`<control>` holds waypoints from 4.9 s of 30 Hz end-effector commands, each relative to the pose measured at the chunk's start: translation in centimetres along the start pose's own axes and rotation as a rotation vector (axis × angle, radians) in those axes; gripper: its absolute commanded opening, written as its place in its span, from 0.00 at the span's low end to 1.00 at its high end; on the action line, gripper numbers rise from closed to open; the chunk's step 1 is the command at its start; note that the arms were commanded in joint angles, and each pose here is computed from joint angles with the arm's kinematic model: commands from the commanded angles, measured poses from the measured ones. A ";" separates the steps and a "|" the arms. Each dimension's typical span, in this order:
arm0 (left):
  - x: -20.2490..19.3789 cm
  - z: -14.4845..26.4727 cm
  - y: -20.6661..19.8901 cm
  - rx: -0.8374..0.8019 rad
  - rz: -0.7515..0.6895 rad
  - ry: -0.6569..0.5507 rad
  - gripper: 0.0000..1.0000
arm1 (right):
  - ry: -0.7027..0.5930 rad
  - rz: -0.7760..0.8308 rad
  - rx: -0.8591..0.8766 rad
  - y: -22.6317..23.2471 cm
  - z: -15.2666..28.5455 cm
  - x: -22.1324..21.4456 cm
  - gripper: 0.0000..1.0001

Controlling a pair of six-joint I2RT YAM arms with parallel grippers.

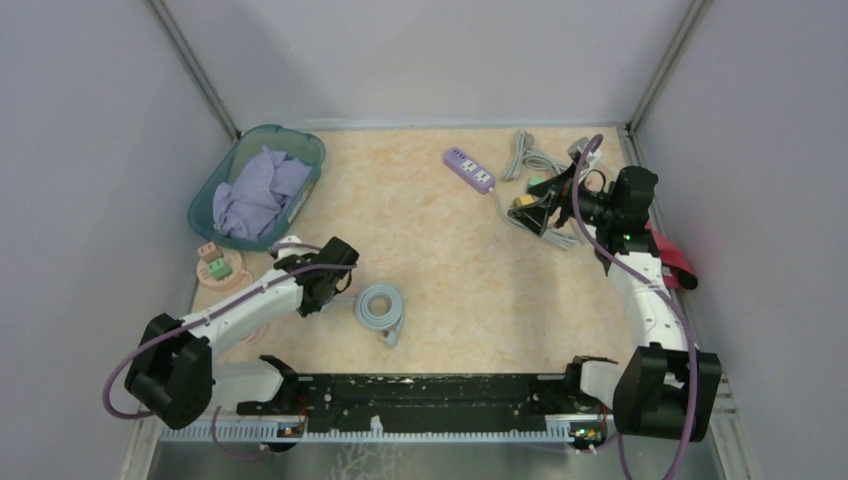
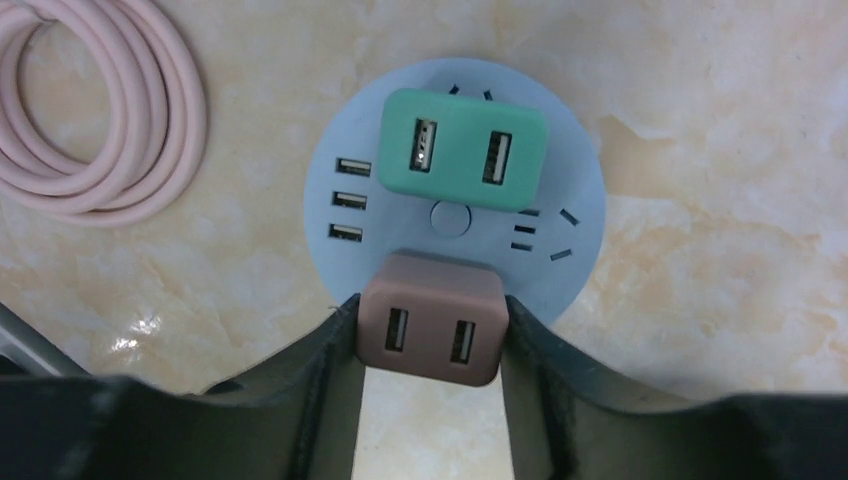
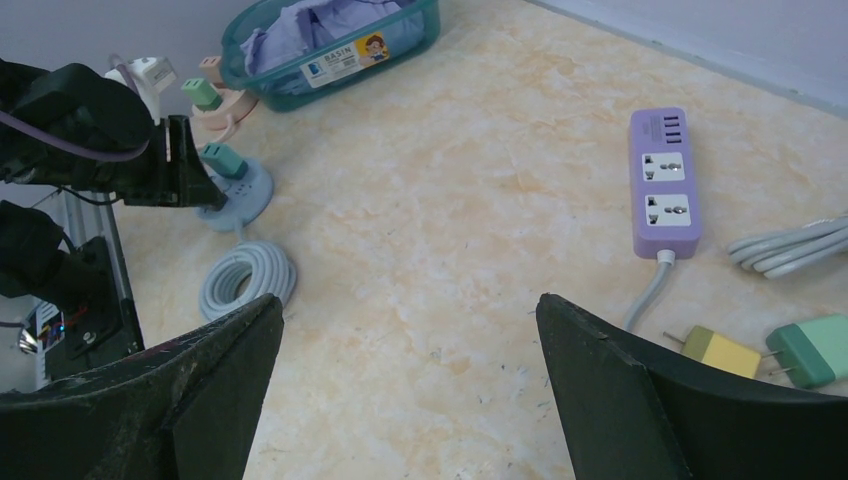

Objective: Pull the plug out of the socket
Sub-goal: Move the socket to the center of the board, then remove the plug from the socket.

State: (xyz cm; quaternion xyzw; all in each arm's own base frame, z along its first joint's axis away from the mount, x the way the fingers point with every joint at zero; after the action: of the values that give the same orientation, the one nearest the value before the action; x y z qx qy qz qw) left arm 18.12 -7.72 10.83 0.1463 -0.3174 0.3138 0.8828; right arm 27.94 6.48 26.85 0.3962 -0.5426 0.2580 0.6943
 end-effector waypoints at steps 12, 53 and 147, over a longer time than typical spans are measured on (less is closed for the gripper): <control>0.8 0.1 -1.3 -0.167 0.003 -0.004 0.00 | -0.011 0.042 0.003 -0.1 0.0 0.3 0.97; -9.5 9.3 -17.3 -1.565 -1.362 -0.197 0.01 | -0.004 0.080 0.025 0.3 0.2 0.4 0.97; -6.4 12.1 -8.5 -1.674 -0.763 -0.635 0.95 | 0.498 0.709 0.686 5.9 -5.9 -12.2 0.94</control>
State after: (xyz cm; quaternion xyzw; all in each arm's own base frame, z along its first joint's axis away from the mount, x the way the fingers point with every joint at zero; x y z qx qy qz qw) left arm 14.28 -22.68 14.81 -0.3441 -0.5820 -0.3781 0.6324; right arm 21.98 14.71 15.97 0.3476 -0.3514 0.6933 0.5245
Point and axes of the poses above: each gripper's point midway between its finger pads, its own z axis back along the fingers, its own y axis along the line the jaws close on, x = y × z, the point moved 7 cm from there along z, back along the fingers, and after that the axes turned 1 degree about -z, right-handed, at the moved point
